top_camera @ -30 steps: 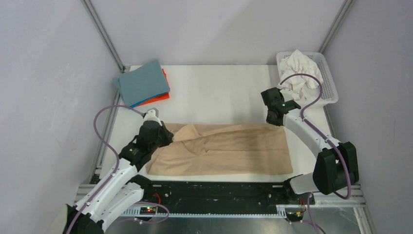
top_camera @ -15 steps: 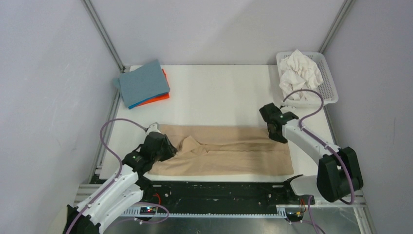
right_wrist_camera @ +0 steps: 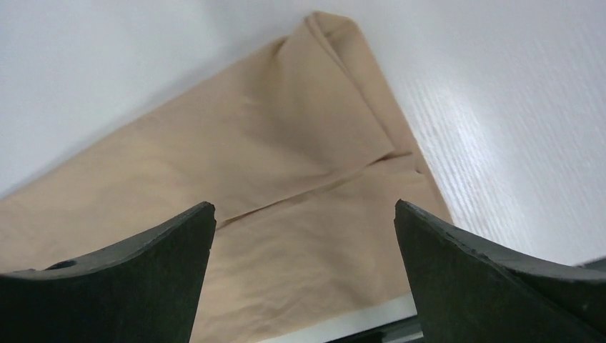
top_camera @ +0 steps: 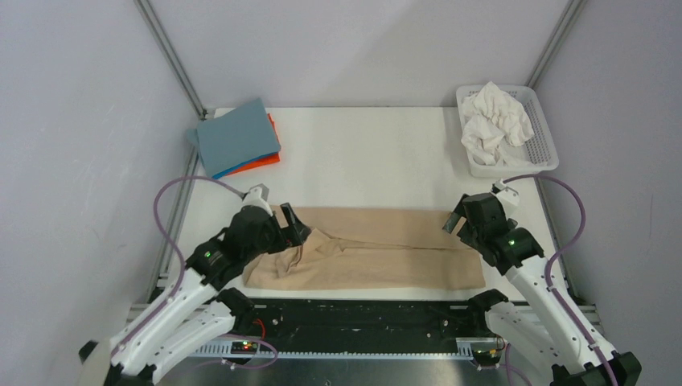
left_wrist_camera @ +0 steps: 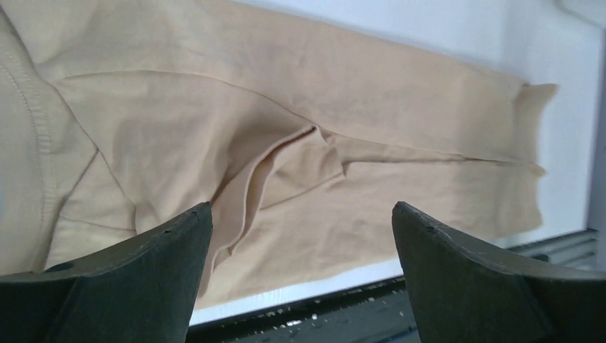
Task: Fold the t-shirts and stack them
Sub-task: Rotate the tshirt 90 degrees
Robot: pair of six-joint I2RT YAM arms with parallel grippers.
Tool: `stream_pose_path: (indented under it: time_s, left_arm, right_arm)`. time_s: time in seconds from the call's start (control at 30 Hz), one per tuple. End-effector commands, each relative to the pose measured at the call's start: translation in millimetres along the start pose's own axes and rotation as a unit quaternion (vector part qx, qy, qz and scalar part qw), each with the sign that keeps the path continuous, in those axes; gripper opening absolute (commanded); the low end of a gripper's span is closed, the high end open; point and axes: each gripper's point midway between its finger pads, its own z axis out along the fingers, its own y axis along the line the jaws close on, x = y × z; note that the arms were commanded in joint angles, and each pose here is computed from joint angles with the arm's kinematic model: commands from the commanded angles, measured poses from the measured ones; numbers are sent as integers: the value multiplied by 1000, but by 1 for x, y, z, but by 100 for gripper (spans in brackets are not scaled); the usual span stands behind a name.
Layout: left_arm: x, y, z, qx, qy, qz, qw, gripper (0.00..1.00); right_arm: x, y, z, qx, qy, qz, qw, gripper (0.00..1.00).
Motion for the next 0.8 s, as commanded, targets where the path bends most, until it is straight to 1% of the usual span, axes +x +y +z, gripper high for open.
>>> stream_pose_path:
  time_s: [0.0,0.03,0.07,0.1,0.13,0.17,0.23,0.27,0.33,0.4,0.5,0.57,0.7,0.77]
  left_arm:
    - [-15,-8,30,-27,-9,25,999,98]
    - [-4,-11,42,-22,21,32,999,98]
    - [-7,-25,50,6,17,32,999,98]
    - [6,-31,60,20,49,36,998,98]
    - [7,-45,65,48,52,37,997,98]
    - [15,-44,75,44,66,44,996,98]
    - [35,-58,83,69,94,66,991,98]
    - [48,-59,88,72,121,74,987,98]
    - [74,-63,87,87,160,95,979,98]
    - [101,-66,77,108,199,117,967,98]
    - [126,-70,57,140,225,150,952,98]
    - [123,-69,49,145,212,148,955,98]
    - [87,-74,43,142,130,145,970,98]
    - [59,-74,41,128,76,134,980,98]
  right_arm:
    - [-9,36,9,-85,0,-28,996,100]
    - [-7,40,15,-88,9,-30,996,100]
    - [-5,41,18,-87,15,-30,996,100]
    - [-3,44,25,-85,25,-30,996,100]
    - [-1,46,29,-86,32,-30,995,100]
    - [2,49,35,-87,45,-29,995,100]
    - [8,54,44,-92,64,-30,993,100]
    - [8,57,47,-94,66,-29,993,100]
    - [13,58,53,-95,80,-31,992,100]
    - [14,58,57,-92,85,-31,992,100]
    - [13,59,60,-95,86,-29,991,100]
    - [13,67,60,-117,88,-38,988,100]
    - [19,91,58,-174,96,-74,977,100]
    - [22,106,58,-203,97,-100,969,100]
